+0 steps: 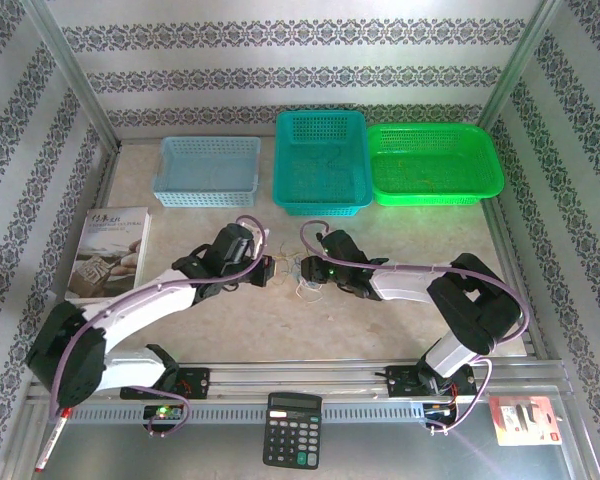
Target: Untangle the cables
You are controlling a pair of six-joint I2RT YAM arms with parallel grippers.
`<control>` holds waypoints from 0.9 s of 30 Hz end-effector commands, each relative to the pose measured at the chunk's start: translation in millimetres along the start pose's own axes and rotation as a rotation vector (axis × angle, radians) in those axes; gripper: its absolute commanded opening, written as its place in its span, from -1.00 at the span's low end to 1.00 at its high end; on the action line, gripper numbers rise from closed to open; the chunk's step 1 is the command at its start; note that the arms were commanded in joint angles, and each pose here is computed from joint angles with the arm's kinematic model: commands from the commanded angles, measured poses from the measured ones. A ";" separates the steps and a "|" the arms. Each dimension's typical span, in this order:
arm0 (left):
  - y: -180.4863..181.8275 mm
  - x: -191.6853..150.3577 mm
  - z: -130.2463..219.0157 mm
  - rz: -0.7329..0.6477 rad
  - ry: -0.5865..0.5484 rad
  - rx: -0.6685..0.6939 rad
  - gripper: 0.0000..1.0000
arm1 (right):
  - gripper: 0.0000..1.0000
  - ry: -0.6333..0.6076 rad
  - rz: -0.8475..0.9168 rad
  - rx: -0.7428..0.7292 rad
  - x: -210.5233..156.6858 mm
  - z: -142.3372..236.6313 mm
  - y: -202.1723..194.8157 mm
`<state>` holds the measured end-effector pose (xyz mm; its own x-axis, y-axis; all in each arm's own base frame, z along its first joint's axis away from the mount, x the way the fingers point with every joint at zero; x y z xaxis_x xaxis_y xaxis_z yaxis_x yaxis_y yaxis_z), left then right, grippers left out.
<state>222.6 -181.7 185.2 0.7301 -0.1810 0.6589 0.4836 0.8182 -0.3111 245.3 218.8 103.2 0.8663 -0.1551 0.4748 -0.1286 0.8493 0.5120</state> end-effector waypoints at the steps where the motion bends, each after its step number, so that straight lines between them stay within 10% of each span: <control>1: -6.5 9.8 18.8 -0.040 -0.049 0.008 -1.00 | -0.11 0.000 -0.015 -0.035 -8.0 -4.5 -7.1; 12: -25.6 44.6 68.0 -0.013 -0.453 -0.145 -1.00 | -0.12 0.002 -0.026 -0.040 -11.4 -2.3 -9.6; 27: -21.8 45.2 54.5 -0.007 -0.468 -0.125 -1.00 | -0.03 -0.145 -0.039 0.122 37.3 75.4 23.8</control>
<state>216.4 -174.9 258.8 0.4689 0.0719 0.8803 0.5650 0.7416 -0.3615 236.8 201.3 162.5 0.8135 -0.2410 0.5292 -0.1474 0.7949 0.5886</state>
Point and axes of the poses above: each hand's point on the last joint's axis, 136 mm out from that joint toward the fingers, its own z axis back along the fingers, its own y axis along the line the jaws close on, x = y × z, the point moved 9 cm from there along z, back along the fingers, and after that the axes turned 9 degrees about -z, right-handed, at the moved point
